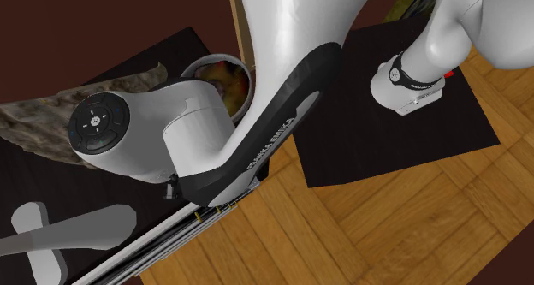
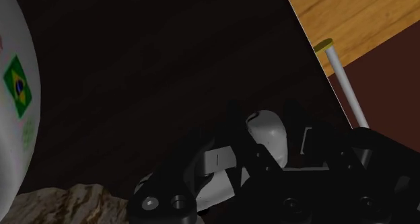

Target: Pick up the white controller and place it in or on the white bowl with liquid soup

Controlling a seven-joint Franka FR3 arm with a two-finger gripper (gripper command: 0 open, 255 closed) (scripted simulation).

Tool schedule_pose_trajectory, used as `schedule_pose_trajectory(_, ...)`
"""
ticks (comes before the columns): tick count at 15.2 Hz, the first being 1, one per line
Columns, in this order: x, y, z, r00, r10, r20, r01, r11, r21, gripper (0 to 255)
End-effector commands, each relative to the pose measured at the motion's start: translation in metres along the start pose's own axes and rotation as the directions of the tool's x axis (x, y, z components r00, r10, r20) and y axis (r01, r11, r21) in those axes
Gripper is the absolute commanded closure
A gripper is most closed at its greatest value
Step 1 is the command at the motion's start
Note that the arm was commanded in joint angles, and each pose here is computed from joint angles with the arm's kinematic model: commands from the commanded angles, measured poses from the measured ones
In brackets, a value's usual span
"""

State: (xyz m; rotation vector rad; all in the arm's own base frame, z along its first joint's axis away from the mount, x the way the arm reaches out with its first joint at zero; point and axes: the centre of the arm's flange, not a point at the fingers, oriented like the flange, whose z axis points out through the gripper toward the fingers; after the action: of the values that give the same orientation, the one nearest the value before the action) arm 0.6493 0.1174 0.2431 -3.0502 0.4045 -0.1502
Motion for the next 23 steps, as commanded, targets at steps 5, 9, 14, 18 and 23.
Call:
schedule_pose_trajectory(5, 0.0, 0.0, 0.0, 1.0, 0.001, 0.0, -0.001, 1.0, -0.001, 255)
schedule_pose_trajectory(9, 0.001, 0.0, -0.005, 1.0, 0.001, 0.0, -0.001, 1.0, -0.001, 255)
schedule_pose_trajectory(14, 0.003, -0.002, -0.031, 1.0, 0.001, 0.0, -0.001, 1.0, -0.001, 255)
schedule_pose_trajectory(18, 0.005, -0.003, -0.052, 1.0, 0.001, 0.0, -0.001, 1.0, -0.001, 255)
schedule_pose_trajectory(23, 0.007, -0.005, -0.078, 1.0, 0.001, 0.0, -0.001, 1.0, -0.001, 255)
